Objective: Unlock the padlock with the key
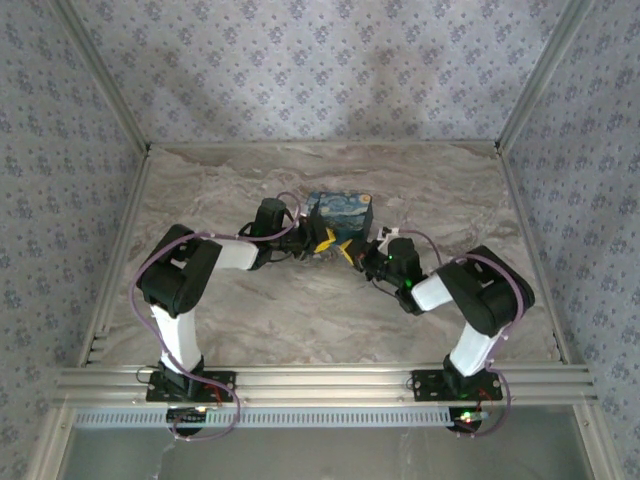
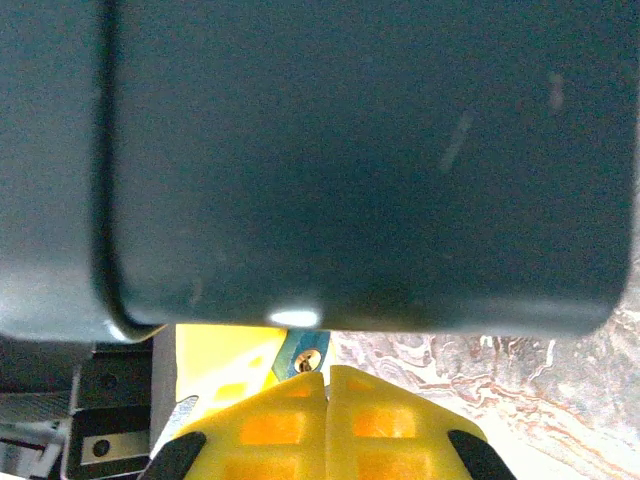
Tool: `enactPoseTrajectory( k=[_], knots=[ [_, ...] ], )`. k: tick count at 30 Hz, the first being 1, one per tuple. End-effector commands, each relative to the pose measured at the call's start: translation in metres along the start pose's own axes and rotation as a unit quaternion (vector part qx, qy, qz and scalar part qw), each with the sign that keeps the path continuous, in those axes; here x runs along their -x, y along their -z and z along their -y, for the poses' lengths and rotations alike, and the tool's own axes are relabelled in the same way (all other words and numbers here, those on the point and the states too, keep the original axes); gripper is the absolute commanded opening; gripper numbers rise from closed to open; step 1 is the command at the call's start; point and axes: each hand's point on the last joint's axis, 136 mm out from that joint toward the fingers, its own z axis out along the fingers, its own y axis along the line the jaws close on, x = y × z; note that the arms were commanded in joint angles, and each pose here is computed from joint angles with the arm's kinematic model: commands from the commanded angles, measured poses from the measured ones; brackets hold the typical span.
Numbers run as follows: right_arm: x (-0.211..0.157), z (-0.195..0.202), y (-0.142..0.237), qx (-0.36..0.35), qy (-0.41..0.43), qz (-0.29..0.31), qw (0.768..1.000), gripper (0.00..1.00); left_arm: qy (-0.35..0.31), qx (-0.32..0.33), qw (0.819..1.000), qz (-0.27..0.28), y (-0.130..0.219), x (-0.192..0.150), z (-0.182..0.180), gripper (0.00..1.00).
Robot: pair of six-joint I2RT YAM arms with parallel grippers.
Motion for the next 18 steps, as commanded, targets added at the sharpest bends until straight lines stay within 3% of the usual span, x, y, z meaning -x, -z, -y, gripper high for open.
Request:
enactPoseTrajectory(
  k=[1, 13, 18],
  knots=[
    [0.014, -0.016, -0.002, -0.009, 0.080, 0.022, 0.997, 0.00, -0.039, -0.055, 0.993, -0.095, 0.000, -0.049, 0.040, 0.00],
    [0.006, -0.029, -0.002, 0.007, 0.139, 0.031, 0.990, 0.00, -0.039, -0.061, 0.993, -0.089, -0.001, -0.046, 0.044, 0.00],
    [0.000, -0.028, -0.002, 0.013, 0.114, 0.050, 0.992, 0.00, -0.039, -0.064, 0.994, -0.083, -0.002, -0.045, 0.046, 0.00]
  ],
)
